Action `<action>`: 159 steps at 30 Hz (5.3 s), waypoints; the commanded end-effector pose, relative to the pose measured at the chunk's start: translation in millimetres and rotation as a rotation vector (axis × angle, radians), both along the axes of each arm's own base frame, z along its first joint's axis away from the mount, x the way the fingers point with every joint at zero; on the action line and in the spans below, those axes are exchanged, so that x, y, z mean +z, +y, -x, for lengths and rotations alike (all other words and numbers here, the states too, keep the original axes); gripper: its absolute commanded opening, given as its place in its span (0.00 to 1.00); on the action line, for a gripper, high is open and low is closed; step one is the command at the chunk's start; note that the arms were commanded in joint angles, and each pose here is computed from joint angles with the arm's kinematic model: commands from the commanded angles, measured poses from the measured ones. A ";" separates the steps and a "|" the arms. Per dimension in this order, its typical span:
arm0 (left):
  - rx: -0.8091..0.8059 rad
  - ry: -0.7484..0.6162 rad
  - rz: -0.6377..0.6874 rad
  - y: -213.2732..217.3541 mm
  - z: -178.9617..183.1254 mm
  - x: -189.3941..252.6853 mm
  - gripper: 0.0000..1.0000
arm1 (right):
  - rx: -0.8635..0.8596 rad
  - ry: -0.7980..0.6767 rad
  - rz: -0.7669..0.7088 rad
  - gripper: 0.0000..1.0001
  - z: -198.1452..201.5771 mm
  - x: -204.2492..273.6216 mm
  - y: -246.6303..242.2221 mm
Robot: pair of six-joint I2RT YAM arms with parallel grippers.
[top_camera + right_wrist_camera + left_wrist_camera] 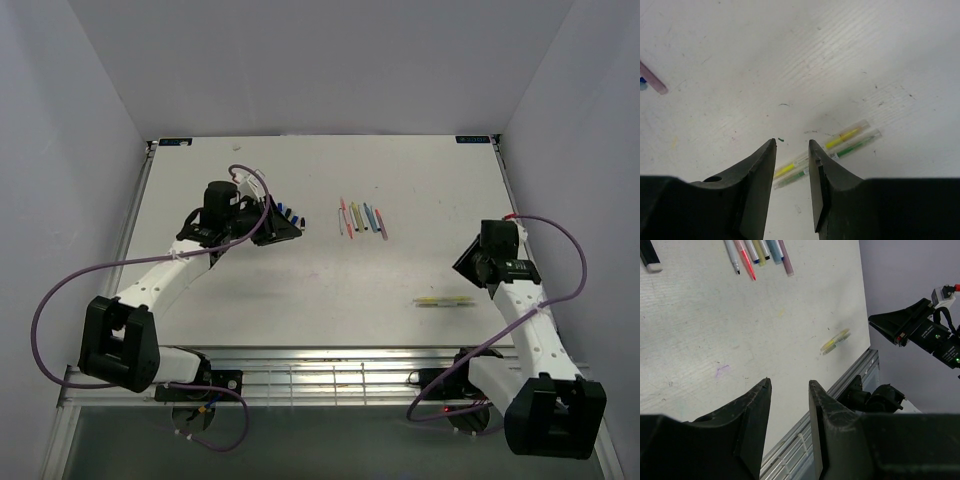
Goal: Open the pen caps
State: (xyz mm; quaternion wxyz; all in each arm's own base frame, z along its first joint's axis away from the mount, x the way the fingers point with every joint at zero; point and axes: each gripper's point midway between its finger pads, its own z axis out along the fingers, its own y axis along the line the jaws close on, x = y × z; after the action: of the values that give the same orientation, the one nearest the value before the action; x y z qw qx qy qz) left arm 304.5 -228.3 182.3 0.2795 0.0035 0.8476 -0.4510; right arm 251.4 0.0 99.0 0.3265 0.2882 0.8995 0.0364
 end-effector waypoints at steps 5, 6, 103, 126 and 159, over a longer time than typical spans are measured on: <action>-0.073 -0.063 0.093 -9.1 10.1 20.2 0.47 | -0.150 0.144 -0.034 0.38 44.0 -18.0 -16.4; -0.076 -0.061 0.095 -9.3 11.4 19.3 0.47 | -0.156 0.163 -0.058 0.37 47.7 -24.1 -13.0; -0.105 0.010 0.102 -15.9 7.3 -5.7 0.47 | 0.010 0.075 -0.133 0.08 34.6 -32.3 8.9; -0.174 -0.012 0.194 -54.9 -17.5 15.0 0.48 | 0.568 -0.216 -0.321 0.08 -74.4 32.3 83.7; -0.215 0.098 0.234 -108.3 -29.6 0.6 0.50 | 1.210 -0.307 -0.571 0.08 -36.1 55.9 260.4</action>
State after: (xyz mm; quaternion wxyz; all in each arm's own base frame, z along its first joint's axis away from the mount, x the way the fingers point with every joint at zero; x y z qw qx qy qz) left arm 329.8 -328.3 164.6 0.1670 0.0245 0.8095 -0.5624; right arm 282.9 249.3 135.9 0.2658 -0.1816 0.8237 0.4667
